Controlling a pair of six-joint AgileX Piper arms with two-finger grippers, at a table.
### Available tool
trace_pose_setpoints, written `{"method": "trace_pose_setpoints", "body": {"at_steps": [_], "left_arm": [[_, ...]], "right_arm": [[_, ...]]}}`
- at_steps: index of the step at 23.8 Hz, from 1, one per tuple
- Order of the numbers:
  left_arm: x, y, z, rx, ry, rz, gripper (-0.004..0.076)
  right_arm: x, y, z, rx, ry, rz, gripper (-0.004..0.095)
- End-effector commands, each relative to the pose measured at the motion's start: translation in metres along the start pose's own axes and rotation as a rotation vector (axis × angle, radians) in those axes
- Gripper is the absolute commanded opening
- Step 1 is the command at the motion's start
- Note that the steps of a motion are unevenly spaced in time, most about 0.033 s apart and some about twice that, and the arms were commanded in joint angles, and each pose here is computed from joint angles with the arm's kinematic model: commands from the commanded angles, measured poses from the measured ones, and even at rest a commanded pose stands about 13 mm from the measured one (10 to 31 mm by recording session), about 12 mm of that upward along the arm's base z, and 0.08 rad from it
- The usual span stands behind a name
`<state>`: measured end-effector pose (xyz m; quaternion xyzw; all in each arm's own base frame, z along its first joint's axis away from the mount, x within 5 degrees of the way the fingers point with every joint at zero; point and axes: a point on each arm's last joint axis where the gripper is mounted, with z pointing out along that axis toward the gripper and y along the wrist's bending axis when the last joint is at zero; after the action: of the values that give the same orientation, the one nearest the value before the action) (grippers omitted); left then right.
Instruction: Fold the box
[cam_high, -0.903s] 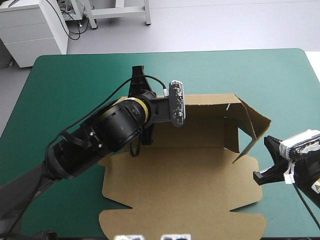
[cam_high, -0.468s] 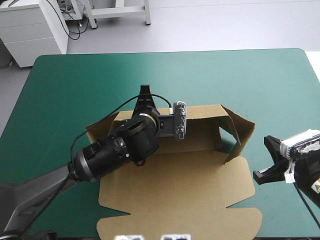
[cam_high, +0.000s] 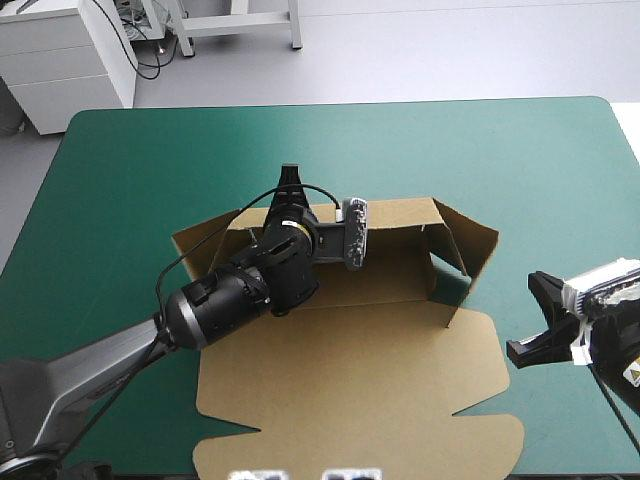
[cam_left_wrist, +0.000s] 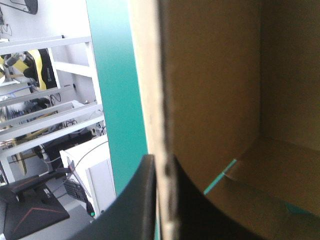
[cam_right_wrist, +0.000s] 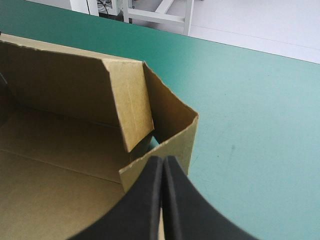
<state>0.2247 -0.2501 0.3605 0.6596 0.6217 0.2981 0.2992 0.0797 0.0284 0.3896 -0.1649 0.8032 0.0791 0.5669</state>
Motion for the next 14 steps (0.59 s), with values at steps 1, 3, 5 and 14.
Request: {"method": "trace_pose_setpoints", "body": {"at_steps": [1,3,5,14], "left_arm": [[0.014,0.009,0.003,0.012,0.039,-0.060,-0.0008],[0.014,0.011,0.009,0.009,0.034,-0.062,-0.0008],[0.013,0.012,0.013,0.004,0.025,-0.059,-0.0008],[0.004,-0.001,0.027,-0.004,-0.039,0.074,-0.0008]], "right_arm": [[-0.011,-0.002,-0.003,0.016,-0.076,0.006,-0.0019],[-0.011,-0.002,-0.003,0.016,-0.076,0.011,-0.0019],[-0.011,-0.002,-0.002,0.016,-0.074,0.015,-0.0019],[-0.010,-0.004,0.013,0.007,-0.009,0.048,-0.0019]]}}
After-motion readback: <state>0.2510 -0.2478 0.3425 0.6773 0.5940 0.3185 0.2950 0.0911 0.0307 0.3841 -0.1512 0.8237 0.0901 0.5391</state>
